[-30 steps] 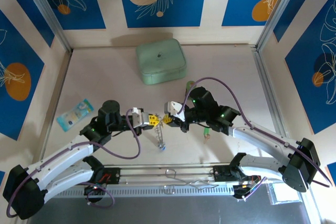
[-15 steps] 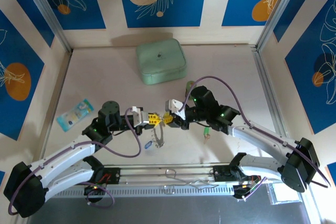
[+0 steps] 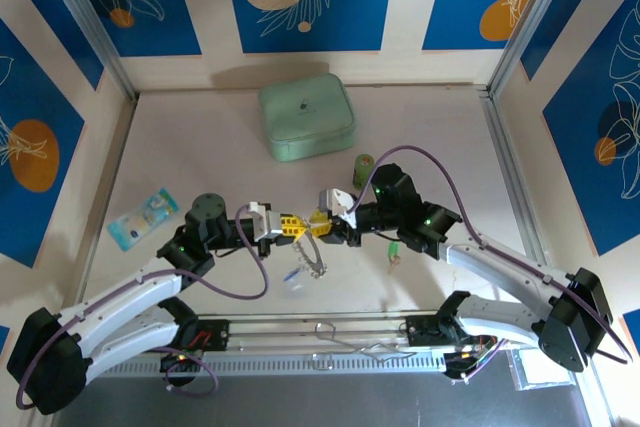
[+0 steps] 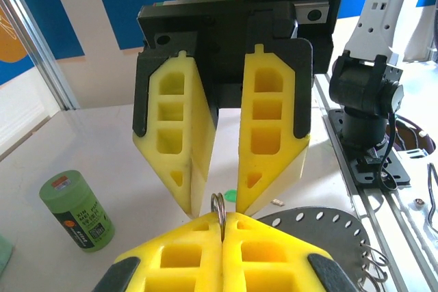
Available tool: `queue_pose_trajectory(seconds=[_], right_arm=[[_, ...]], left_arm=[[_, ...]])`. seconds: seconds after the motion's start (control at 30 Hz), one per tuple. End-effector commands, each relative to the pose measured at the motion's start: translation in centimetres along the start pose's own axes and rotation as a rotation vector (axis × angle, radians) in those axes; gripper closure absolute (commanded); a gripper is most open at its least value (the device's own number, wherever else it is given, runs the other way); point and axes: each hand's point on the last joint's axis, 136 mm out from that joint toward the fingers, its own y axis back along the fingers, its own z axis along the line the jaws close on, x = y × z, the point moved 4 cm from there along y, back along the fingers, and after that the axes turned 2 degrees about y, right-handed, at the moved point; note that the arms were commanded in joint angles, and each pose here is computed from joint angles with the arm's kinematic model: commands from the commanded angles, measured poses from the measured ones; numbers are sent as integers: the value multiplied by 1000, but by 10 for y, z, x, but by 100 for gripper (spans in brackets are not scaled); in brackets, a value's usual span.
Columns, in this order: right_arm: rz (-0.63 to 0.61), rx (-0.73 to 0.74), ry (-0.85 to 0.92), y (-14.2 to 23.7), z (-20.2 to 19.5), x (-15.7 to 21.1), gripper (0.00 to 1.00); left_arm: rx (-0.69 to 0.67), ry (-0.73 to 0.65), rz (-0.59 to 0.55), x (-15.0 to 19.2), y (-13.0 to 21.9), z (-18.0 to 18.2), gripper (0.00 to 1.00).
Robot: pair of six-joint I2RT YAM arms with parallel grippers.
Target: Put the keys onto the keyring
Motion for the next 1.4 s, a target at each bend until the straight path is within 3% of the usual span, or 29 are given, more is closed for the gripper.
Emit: queue_pose_trajectory(seconds=[0.0, 0.1, 0.3, 0.37, 0.43, 0.53, 0.8, 1.37], right_arm=[[-34, -19, -1, -1, 0, -8, 75], [-50, -27, -3, -2, -1, -11, 80], [-45, -31, -5, 0, -1, -11, 100], [-29, -18, 0, 2, -2, -9, 100], [-2, -3, 12, 4, -3, -8, 100], [47, 12, 30, 7, -4, -6, 100], [195, 14, 84, 6, -5, -3, 100], [322, -30, 170, -13, 1, -5, 100]], left_arm=[[41, -24, -58, -12, -1, -6, 100], [43, -24, -59, -12, -1, -6, 100], [39, -16, -60, -11, -1, -5, 100], [25, -11, -50, -10, 0, -4, 91], [5, -7, -23, -6, 2, -4, 74], [-19, 21, 55, 2, 4, -2, 65], [-20, 42, 197, 15, 8, -2, 64], [6, 44, 189, 15, 3, -2, 69]])
